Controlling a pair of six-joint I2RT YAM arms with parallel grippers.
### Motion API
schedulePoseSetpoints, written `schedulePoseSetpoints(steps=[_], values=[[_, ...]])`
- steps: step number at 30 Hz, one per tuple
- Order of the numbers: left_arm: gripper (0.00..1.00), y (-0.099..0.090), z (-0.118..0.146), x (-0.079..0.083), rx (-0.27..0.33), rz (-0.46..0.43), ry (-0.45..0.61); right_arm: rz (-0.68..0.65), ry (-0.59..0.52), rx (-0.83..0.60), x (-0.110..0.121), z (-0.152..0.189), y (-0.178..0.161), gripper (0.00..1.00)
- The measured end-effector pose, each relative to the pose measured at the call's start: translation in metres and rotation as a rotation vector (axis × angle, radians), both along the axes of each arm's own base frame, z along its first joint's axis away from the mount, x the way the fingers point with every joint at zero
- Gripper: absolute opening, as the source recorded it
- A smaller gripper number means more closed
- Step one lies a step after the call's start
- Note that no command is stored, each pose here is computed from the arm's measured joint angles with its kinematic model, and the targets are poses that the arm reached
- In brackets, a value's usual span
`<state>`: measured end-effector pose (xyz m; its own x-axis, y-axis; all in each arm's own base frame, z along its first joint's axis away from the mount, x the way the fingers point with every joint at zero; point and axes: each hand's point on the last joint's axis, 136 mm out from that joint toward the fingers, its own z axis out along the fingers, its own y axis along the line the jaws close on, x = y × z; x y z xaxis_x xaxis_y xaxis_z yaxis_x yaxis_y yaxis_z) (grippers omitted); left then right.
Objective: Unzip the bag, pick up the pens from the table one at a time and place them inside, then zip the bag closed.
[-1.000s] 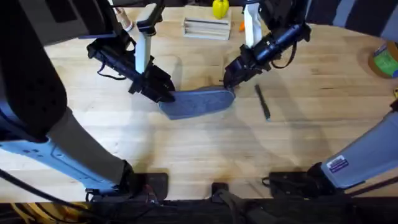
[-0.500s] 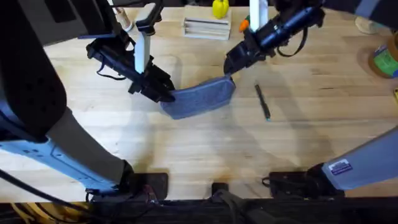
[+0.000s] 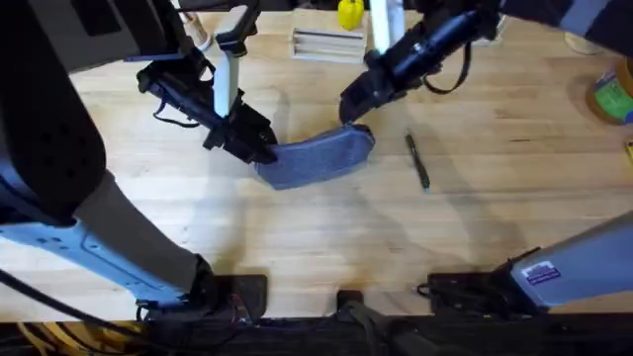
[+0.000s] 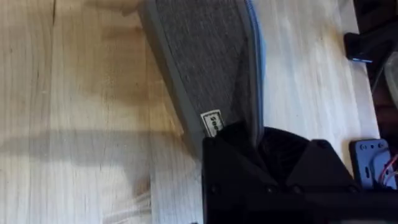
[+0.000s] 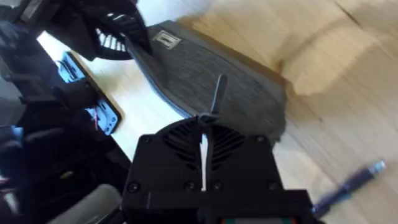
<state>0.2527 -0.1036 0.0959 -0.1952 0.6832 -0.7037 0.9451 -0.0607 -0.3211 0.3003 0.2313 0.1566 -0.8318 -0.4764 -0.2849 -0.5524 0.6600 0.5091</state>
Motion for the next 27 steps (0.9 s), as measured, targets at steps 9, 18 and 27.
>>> schedulePoseSetpoints(steps=[9,18,27], values=[[0.042,0.003,-0.002,-0.001,0.015,-0.004,0.001,0.079,-0.065,0.027,-0.007,-0.012,0.067,0.031],[0.042,0.004,-0.002,-0.002,0.021,-0.005,0.006,0.150,-0.110,0.104,-0.030,-0.019,0.141,0.032],[0.042,0.008,-0.004,-0.005,0.040,-0.012,0.016,0.131,-0.091,0.099,-0.034,-0.023,0.148,0.065]])
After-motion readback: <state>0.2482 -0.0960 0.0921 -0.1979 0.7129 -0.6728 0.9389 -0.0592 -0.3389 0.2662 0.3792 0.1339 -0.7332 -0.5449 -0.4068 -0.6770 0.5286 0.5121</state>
